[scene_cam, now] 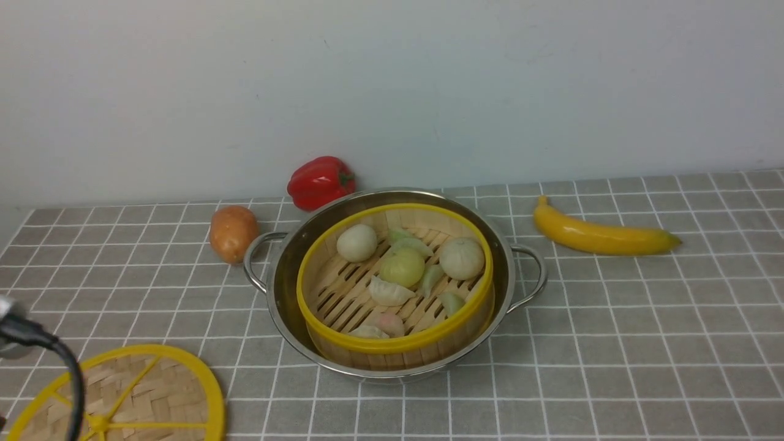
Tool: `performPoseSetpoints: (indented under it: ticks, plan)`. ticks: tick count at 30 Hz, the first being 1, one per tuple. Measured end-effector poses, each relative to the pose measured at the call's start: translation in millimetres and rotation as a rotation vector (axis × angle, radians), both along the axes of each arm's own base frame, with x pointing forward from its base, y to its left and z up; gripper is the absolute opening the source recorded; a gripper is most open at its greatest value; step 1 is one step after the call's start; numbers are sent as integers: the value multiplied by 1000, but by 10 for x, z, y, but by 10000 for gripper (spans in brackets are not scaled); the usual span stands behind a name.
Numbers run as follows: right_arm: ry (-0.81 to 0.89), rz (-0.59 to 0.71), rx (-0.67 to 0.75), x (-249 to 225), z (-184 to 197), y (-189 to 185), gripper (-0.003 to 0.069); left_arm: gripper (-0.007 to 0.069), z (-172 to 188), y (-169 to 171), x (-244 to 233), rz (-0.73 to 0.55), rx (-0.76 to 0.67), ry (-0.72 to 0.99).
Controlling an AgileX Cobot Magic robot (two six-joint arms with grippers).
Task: Place the steamer in the pot on the grey tablecloth, and put the lid on the steamer.
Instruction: 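Grasp the bamboo steamer lid lying on the table by its centre knob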
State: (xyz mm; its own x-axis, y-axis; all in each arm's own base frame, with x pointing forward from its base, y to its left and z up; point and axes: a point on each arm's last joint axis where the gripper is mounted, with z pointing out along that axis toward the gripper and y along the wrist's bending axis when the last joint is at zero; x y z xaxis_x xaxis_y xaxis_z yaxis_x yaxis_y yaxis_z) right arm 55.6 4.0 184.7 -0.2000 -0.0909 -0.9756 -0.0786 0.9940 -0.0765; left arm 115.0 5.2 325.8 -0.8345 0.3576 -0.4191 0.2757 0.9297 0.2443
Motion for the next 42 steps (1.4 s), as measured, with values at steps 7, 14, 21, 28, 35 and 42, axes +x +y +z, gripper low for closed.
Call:
performPoseSetpoints:
  ticks: [7, 14, 21, 28, 35, 42]
  plan:
    - [-4, 0, 0, 1, 4, 0, 240, 243, -357, 3, 477, 26, 39, 258]
    - [-5, 0, 0, 1, 5, 0, 240, 243, -666, 105, 833, 262, 53, 327]
    - [-5, -1, 3, 1, 5, 0, 240, 243, -950, 30, 1105, 369, -64, 331]
    - [-5, -1, 3, 1, 5, 0, 240, 243, -1059, 36, 1284, 450, -101, 236]
    - [-5, -1, 3, 1, 5, 0, 240, 243, -1051, 102, 1299, 600, -118, 186]
    - [-5, -1, 4, 1, 5, 0, 240, 243, -1146, 200, 1308, 709, -160, 232]
